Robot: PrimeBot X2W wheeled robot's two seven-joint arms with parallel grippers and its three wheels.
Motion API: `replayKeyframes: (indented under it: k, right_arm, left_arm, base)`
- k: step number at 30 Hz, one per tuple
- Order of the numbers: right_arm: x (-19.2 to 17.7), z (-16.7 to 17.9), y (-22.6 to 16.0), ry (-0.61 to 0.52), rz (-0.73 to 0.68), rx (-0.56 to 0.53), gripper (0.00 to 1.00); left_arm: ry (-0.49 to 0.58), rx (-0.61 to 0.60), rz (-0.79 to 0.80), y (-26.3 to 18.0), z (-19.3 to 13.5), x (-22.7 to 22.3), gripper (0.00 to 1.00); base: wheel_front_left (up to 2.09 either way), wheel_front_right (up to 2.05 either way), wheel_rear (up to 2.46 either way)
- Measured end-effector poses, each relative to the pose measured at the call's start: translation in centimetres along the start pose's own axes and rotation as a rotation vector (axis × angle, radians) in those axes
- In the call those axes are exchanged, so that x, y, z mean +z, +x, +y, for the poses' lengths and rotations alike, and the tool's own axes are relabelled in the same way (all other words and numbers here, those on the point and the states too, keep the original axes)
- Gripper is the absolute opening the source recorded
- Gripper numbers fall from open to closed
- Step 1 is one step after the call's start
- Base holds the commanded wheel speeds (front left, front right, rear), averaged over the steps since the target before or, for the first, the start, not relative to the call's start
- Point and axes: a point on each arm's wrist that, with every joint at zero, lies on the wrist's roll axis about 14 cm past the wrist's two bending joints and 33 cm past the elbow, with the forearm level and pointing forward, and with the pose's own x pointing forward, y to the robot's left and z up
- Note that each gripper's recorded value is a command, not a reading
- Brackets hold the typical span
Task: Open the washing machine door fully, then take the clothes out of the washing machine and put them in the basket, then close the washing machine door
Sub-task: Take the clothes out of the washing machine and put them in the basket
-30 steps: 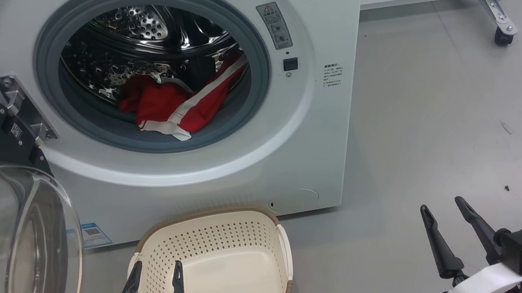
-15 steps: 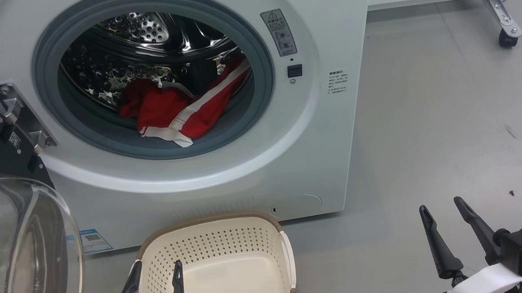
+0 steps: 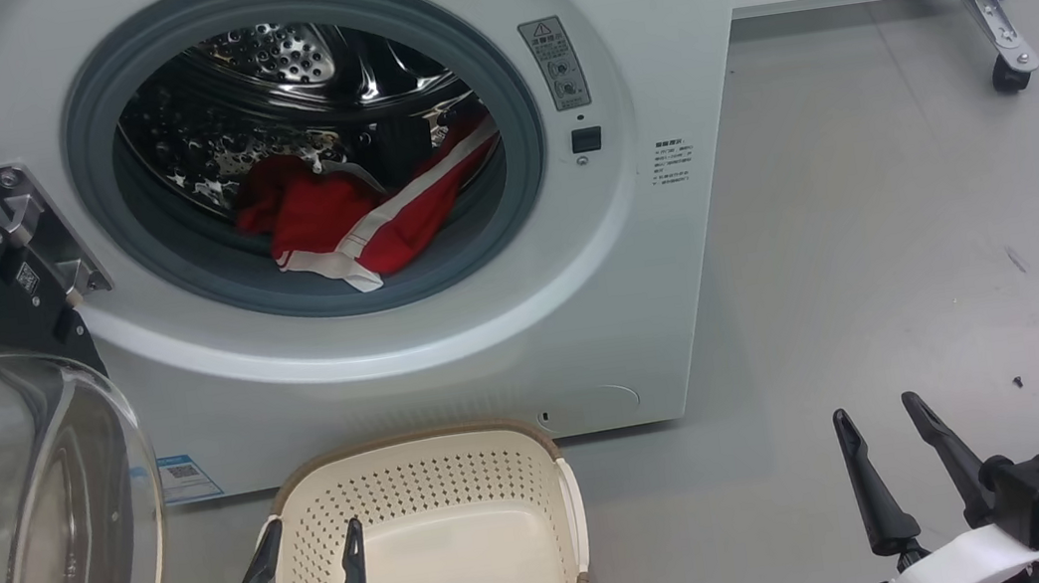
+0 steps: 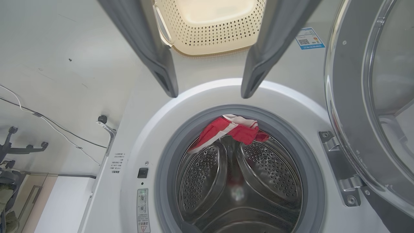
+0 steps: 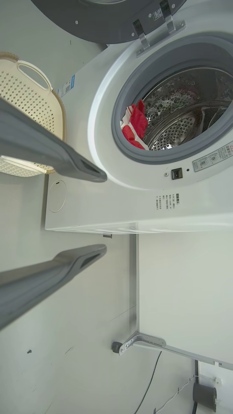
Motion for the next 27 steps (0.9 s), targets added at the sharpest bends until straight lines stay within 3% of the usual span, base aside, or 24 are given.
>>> replayKeyframes:
  k: [12,27]
  right_arm:
    - [-0.8,0.0,0.6,-0.007,0.028,0.001,1.00]
    - [-1.6,-0.9,4.7,0.000,0.050,-0.013,1.00]
  left_arm:
    - [-0.021,-0.069,0.072,1.4,-1.8,-1.9,1.00]
    - [-0.162,-0.194,0.408,9.1,-4.1,-8.6,1.00]
  base:
    - [0.00,0.00,0.00]
    - [0.00,0.00,0.00]
